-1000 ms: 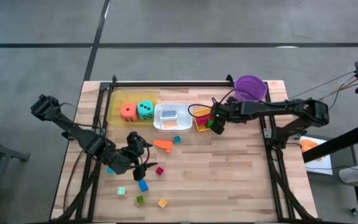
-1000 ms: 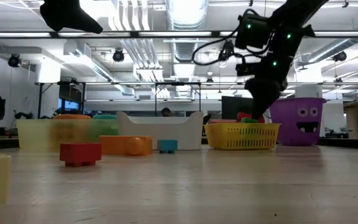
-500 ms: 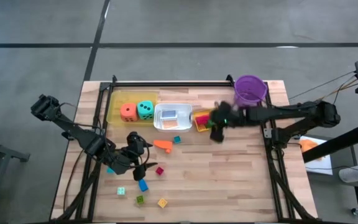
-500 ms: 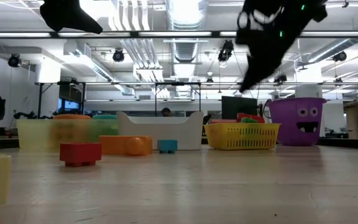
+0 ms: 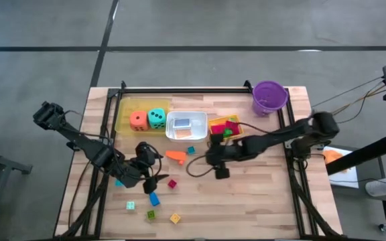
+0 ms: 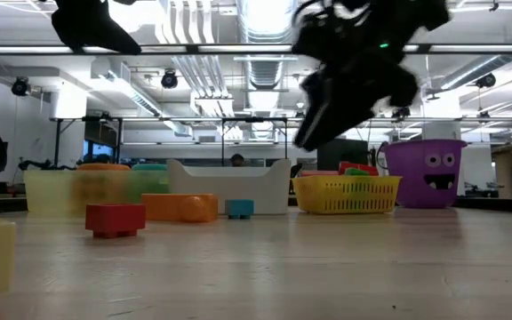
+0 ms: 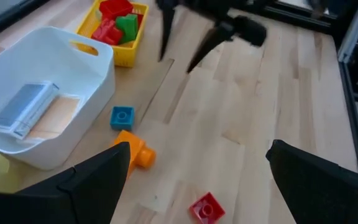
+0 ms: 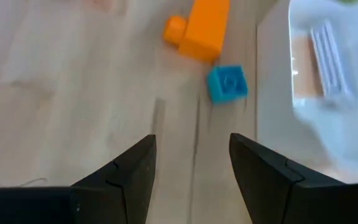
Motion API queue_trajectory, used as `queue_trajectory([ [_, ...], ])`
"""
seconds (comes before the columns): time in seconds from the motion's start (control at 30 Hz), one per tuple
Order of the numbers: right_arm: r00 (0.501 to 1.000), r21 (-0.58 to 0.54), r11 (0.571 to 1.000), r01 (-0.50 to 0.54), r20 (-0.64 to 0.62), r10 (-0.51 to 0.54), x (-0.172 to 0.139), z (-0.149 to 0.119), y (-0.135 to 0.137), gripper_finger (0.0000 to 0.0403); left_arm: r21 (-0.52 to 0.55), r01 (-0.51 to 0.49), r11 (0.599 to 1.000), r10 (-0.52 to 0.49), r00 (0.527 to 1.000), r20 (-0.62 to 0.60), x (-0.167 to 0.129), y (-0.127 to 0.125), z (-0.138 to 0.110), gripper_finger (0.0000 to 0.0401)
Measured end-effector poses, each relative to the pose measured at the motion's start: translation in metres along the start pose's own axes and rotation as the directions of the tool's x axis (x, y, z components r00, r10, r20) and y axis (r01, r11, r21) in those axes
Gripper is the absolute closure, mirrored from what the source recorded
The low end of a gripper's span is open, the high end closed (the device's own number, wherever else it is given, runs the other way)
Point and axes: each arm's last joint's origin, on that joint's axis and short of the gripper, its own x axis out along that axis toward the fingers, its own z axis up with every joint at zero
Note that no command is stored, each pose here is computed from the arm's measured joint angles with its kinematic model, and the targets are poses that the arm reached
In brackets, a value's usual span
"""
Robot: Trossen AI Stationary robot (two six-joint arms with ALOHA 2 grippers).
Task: Pick & Place Toys
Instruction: Put the blue game piece into the yellow bin
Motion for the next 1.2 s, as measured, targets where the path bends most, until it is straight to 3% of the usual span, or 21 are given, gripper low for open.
queue_trajectory([
  [0.13,1.0,-0.064,0.998,-0.013,-0.022,0.012,0.025,0.023,-0.006,0.0202,0.001,0.027,1.0,-0.027,0.999,-0.021,-0.009,0.003,0.001,0.0022],
  [0.33,0.983,-0.044,0.994,-0.097,-0.163,0.088,0.057,0.032,-0.025,0.0202,-0.012,0.044,0.999,-0.044,0.999,0.025,-0.024,0.01,-0.008,0.0022],
  [0.53,0.985,-0.098,0.991,-0.09,-0.155,0.074,0.072,0.05,-0.029,0.0202,-0.01,0.011,1.0,-0.011,0.999,0.043,-0.022,0.014,-0.012,0.0022],
  [1.0,0.964,-0.088,0.99,-0.113,-0.253,0.088,0.1,0.047,-0.042,0.0203,-0.007,0.007,1.0,-0.007,0.999,0.041,-0.022,0.014,-0.012,0.0022],
  [1.2,0.961,-0.096,0.991,-0.093,-0.268,0.064,0.106,0.043,-0.046,0.0263,-0.009,0.009,1.0,-0.008,0.999,0.042,-0.022,0.014,-0.012,0.0022],
])
